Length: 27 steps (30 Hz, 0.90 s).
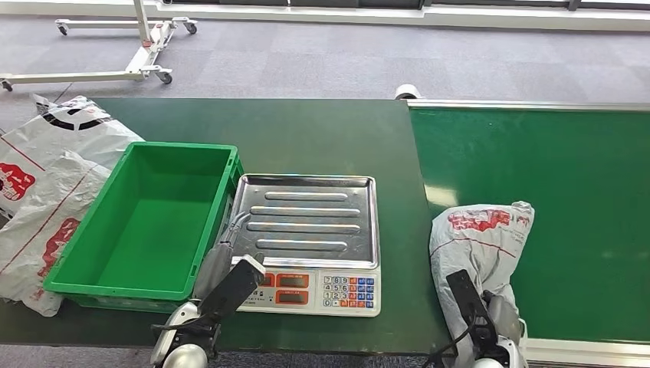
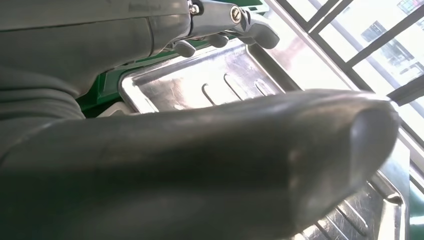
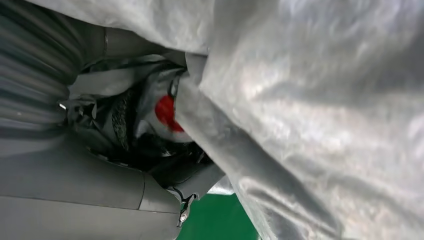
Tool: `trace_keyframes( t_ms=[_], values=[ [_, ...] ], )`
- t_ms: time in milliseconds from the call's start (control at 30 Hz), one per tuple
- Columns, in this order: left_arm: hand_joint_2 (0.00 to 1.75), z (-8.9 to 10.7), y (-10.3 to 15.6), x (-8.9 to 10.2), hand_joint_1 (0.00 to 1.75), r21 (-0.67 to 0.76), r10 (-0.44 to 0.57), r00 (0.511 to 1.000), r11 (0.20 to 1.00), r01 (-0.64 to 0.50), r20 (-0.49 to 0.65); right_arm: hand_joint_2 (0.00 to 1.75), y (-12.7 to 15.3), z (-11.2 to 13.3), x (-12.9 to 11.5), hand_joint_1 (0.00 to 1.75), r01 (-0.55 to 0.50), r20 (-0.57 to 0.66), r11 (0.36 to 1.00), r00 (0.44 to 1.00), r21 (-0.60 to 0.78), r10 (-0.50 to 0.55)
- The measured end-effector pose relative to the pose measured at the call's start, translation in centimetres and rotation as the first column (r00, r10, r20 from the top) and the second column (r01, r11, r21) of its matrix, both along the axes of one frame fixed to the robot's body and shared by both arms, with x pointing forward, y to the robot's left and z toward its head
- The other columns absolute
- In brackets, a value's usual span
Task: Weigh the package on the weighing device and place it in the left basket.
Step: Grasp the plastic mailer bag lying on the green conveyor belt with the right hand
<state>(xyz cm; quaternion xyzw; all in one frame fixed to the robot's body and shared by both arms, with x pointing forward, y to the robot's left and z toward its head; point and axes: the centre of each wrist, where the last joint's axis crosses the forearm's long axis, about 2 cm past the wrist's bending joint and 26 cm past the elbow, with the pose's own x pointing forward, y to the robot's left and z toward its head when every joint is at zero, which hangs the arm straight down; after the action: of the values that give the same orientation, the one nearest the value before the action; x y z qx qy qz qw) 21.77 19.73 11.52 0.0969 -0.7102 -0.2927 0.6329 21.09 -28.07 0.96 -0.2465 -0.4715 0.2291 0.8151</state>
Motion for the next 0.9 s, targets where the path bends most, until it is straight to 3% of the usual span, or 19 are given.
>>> trace_keyframes(
  t_ms=[300, 533, 800, 900],
  values=[
    [0.00, -0.1, 0.1, 0.0, 0.00, -0.008, -0.015, 1.000, 1.000, 0.015, 0.010, 1.75, -0.5, 2.0, 0.1, 1.75, 0.034, 0.164, 0.993, 0.985, 0.112, -0.052],
    [0.00, -0.2, 0.1, 0.1, 0.00, -0.016, -0.021, 1.000, 1.000, 0.022, 0.016, 1.75, -0.9, 3.2, 0.8, 1.75, 0.025, 0.260, 0.995, 0.964, 0.097, -0.050],
    [0.00, -0.1, 0.1, 0.4, 0.00, -0.033, -0.037, 0.998, 0.999, 0.038, 0.041, 1.75, -2.6, 8.7, 5.5, 1.75, 0.014, 0.464, 0.999, 0.886, -0.040, 0.006],
    [0.00, -0.1, 0.2, 0.6, 0.00, -0.047, -0.047, 0.998, 0.998, 0.049, 0.051, 1.75, -3.0, 10.8, 7.2, 1.75, -0.014, 0.539, 0.994, 0.839, -0.111, 0.072]
  ],
)
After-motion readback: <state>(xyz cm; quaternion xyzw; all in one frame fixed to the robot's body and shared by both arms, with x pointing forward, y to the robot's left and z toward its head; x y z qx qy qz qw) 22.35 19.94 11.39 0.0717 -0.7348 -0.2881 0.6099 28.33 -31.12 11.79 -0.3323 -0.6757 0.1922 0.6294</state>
